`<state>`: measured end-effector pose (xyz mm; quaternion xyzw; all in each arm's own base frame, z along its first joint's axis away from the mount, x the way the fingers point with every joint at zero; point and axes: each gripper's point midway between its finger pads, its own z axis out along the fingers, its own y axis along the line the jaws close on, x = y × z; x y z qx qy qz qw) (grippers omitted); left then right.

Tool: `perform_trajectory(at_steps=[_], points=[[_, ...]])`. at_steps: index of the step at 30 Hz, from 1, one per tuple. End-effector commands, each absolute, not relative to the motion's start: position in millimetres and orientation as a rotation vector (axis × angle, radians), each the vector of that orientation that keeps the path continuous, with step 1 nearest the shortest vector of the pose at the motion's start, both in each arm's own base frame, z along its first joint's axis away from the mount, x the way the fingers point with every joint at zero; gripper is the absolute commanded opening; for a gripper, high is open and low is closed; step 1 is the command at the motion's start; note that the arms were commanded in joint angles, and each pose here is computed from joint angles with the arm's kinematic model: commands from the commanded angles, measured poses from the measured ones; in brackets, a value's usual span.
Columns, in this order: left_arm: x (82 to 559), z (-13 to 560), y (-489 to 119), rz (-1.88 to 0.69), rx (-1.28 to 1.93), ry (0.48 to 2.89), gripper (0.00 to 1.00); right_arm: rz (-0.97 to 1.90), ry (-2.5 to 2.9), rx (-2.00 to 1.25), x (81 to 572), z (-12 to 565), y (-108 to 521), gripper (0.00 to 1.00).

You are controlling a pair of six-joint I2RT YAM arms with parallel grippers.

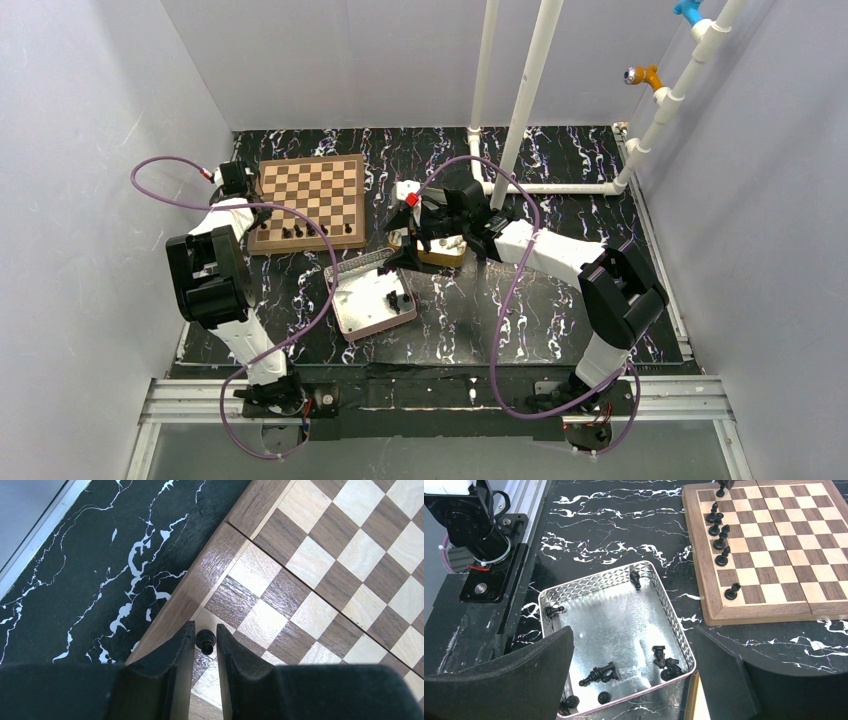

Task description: Set up the chess pieces on the board

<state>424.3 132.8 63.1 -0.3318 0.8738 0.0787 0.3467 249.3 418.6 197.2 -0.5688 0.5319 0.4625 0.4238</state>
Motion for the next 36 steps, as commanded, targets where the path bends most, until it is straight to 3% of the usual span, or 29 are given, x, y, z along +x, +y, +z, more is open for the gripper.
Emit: perform_trajectory(at_steps=[1, 36], points=[[424.4, 71.7, 135.1, 0.211, -0.858, 2.266, 0.21, 1.161, 1.283, -1.414, 254.7, 211.4, 421.8, 0.95], [428.4, 70.5, 134.7, 0.201, -0.853, 2.279, 0.09, 1.164, 1.284, -1.415, 253.1, 210.6, 421.2, 0.95]])
